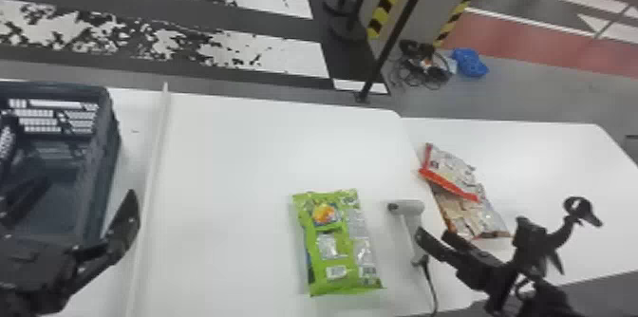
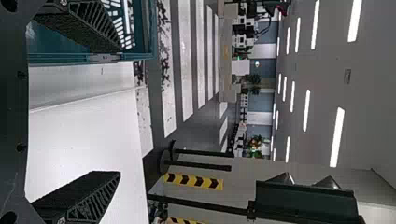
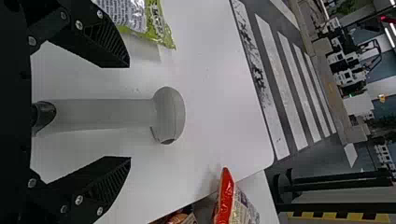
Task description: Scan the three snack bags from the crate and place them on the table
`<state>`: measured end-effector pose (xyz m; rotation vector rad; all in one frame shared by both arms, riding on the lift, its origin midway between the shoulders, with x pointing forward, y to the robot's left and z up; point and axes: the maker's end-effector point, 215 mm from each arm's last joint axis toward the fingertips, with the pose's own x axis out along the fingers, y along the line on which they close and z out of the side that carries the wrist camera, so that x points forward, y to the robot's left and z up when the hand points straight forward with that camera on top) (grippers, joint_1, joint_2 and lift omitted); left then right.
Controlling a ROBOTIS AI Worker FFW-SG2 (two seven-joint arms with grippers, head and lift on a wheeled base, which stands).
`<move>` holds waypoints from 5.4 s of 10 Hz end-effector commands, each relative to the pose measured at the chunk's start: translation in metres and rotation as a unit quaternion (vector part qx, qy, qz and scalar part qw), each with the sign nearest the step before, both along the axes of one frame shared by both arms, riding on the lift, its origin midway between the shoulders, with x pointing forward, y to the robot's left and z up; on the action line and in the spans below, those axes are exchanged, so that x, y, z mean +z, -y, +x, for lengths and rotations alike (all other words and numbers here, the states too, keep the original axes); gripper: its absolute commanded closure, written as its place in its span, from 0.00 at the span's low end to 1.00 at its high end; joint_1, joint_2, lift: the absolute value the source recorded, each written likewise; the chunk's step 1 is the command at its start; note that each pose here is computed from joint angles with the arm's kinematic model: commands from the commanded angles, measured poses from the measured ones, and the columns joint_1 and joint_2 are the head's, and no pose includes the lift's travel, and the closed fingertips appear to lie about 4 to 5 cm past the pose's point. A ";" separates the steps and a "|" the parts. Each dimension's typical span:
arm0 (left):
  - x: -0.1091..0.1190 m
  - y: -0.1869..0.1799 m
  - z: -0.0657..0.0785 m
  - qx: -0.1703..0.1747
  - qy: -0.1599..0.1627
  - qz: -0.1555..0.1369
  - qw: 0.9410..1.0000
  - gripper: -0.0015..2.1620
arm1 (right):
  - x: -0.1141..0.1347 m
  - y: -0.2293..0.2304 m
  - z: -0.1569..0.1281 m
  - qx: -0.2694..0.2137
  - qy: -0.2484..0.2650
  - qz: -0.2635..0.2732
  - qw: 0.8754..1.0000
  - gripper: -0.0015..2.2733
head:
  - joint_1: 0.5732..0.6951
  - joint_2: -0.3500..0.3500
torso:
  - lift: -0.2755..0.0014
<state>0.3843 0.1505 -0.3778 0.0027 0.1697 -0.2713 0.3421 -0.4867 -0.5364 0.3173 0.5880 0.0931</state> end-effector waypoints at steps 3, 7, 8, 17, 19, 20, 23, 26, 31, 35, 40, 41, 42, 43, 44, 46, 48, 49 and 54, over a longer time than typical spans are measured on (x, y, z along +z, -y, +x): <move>0.000 0.002 0.000 -0.001 0.000 -0.001 1.000 0.02 | 0.022 -0.084 -0.039 0.087 -0.118 0.129 0.981 0.03 | 1.00 0.00 | 0.86; -0.002 -0.004 -0.010 -0.001 -0.003 0.005 1.000 0.02 | -0.008 -0.138 -0.035 0.158 -0.188 0.144 0.959 0.03 | 1.00 0.00 | 0.86; -0.002 -0.005 -0.012 0.000 -0.005 0.005 1.000 0.02 | -0.017 -0.145 -0.029 0.169 -0.184 0.133 0.959 0.03 | 1.00 0.01 | 0.86; 0.000 -0.006 -0.016 -0.001 -0.003 0.014 1.000 0.02 | -0.046 -0.180 0.000 0.254 -0.112 0.072 0.958 0.95 | 1.00 0.13 | 0.86; -0.003 -0.007 -0.017 0.000 -0.003 0.014 1.000 0.02 | -0.044 -0.183 0.001 0.264 -0.087 0.056 0.959 0.98 | 1.00 0.16 | 0.86; -0.002 -0.006 -0.017 -0.001 -0.001 0.013 1.000 0.02 | -0.043 -0.182 -0.001 0.263 -0.081 0.054 0.960 0.98 | 1.00 0.16 | 0.86; -0.001 -0.006 -0.018 -0.001 -0.001 0.012 1.000 0.02 | -0.022 -0.170 -0.011 0.239 -0.059 0.079 0.966 0.98 | 1.00 0.14 | 0.86; 0.001 -0.005 -0.019 -0.001 0.000 0.011 1.000 0.02 | 0.028 -0.162 -0.015 0.216 -0.020 0.144 0.965 0.98 | 1.00 0.13 | 0.86; -0.002 0.000 -0.025 -0.001 -0.004 0.013 1.000 0.02 | 0.122 -0.051 0.031 0.071 0.056 0.222 0.971 0.98 | 1.00 0.01 | 0.86; -0.006 0.000 -0.029 -0.001 -0.002 0.012 1.000 0.02 | 0.105 0.111 0.069 -0.143 0.078 0.153 0.975 0.98 | 1.00 0.00 | 0.86; 0.001 0.007 -0.030 -0.006 0.011 0.005 1.000 0.02 | 0.030 0.212 0.076 -0.302 -0.011 0.083 0.950 0.96 | 1.00 0.00 | 0.86; 0.004 0.007 -0.032 -0.009 0.017 0.006 1.000 0.02 | 0.019 0.211 0.074 -0.304 -0.032 0.076 0.949 0.96 | 1.00 0.00 | 0.86; 0.003 0.007 -0.032 -0.010 0.016 0.007 1.000 0.02 | 0.012 0.212 0.071 -0.310 -0.046 0.065 0.947 0.96 | 1.00 0.00 | 0.86; 0.003 0.007 -0.032 -0.011 0.016 0.008 1.000 0.02 | 0.002 0.220 0.062 -0.337 -0.069 0.053 0.937 0.86 | 1.00 0.00 | 0.86; 0.003 0.007 -0.032 -0.011 0.016 0.008 1.000 0.02 | -0.011 0.224 0.053 -0.356 -0.101 0.020 0.929 0.31 | 1.00 0.00 | 0.86; 0.004 0.011 -0.031 -0.013 0.016 0.005 1.000 0.02 | -0.007 0.216 0.064 -0.331 -0.087 0.005 0.940 0.00 | 1.00 0.00 | 0.86; 0.001 0.016 -0.030 -0.016 0.011 0.005 1.000 0.02 | 0.005 0.212 0.066 -0.315 -0.069 -0.007 0.947 0.02 | 1.00 0.00 | 0.86; -0.001 0.016 -0.030 -0.015 0.009 0.008 1.000 0.02 | 0.012 0.203 0.063 -0.306 -0.055 -0.014 0.950 0.02 | 1.00 0.00 | 0.86; -0.015 0.033 -0.024 -0.018 -0.012 0.002 1.000 0.02 | 0.069 0.061 0.031 -0.198 0.004 0.024 0.980 0.03 | 1.00 0.00 | 0.86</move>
